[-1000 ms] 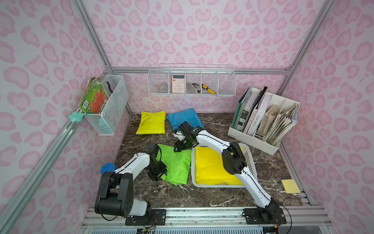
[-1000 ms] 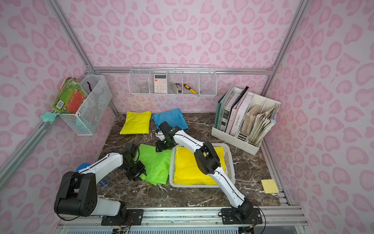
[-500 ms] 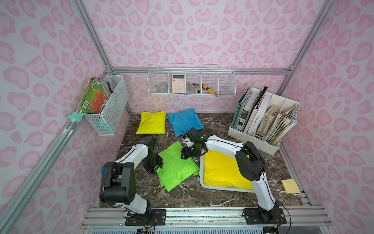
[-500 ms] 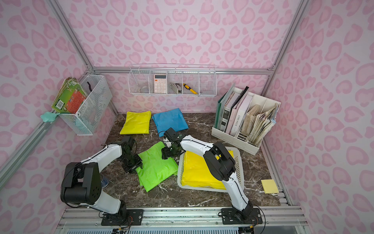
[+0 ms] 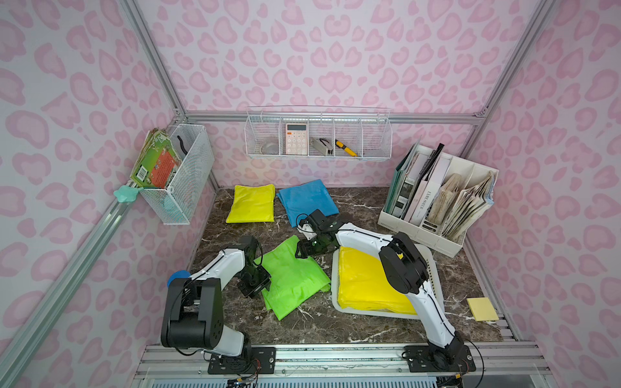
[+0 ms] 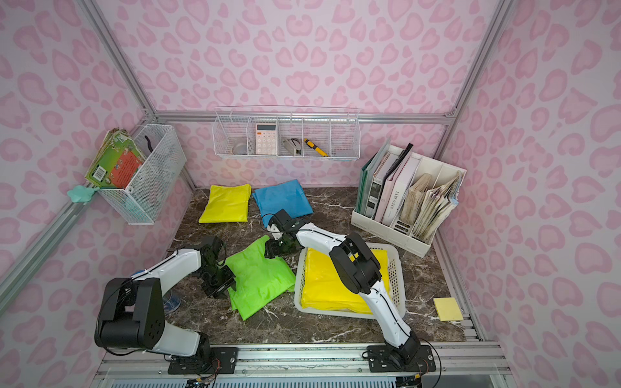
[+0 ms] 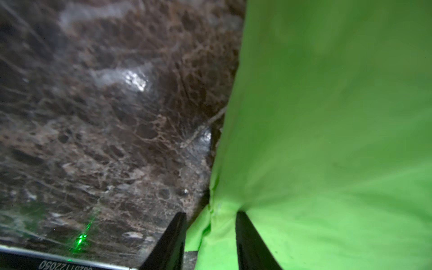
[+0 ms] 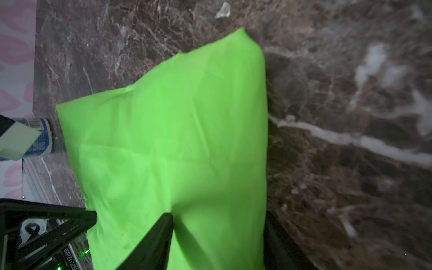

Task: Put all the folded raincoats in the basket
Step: Pick up the raincoat from the center of the board.

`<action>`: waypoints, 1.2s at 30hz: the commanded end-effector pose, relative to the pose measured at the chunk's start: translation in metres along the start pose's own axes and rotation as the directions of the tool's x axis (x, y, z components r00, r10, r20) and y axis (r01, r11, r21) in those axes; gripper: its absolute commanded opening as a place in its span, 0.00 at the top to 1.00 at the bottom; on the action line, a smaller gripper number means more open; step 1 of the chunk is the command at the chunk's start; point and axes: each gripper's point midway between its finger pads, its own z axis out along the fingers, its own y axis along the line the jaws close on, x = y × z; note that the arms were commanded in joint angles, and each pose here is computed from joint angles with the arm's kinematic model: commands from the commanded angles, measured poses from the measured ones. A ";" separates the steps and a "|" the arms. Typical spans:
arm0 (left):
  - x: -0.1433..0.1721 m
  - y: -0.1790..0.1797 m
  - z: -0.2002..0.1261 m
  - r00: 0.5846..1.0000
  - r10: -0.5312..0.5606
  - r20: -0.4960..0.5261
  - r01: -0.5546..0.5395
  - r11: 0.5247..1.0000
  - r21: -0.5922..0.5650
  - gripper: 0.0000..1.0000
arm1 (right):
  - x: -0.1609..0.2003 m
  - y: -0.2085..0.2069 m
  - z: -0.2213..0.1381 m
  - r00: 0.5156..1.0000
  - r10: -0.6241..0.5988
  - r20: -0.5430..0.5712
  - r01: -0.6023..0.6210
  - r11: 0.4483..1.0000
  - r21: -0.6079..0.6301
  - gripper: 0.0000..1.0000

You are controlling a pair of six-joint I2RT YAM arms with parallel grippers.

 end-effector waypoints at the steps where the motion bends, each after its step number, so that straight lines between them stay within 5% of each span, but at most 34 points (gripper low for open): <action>1: -0.001 -0.001 0.002 1.000 0.004 -0.004 -0.004 1.000 0.005 0.61 | 0.029 -0.011 0.004 0.994 0.050 -0.095 -0.047 0.998 0.034 0.42; 9: -0.002 0.002 0.002 1.000 0.000 0.008 0.000 1.000 -0.012 0.62 | 0.025 -0.016 -0.012 0.997 0.040 -0.072 -0.035 0.998 0.059 0.31; 16: -0.002 0.003 0.001 1.000 0.000 0.009 0.001 1.000 -0.012 0.62 | 0.035 -0.015 -0.027 0.996 0.048 -0.073 -0.046 0.998 0.032 0.35; 29: -0.001 0.001 -0.001 1.000 0.003 0.012 -0.003 1.000 0.000 0.62 | 0.031 0.001 -0.004 0.996 0.043 -0.076 -0.051 0.994 -0.100 0.69; 36: -0.003 -0.002 -0.008 0.999 0.002 0.047 -0.003 1.000 0.027 0.50 | 0.015 -0.008 -0.020 0.999 0.041 -0.023 -0.042 0.998 -0.044 0.93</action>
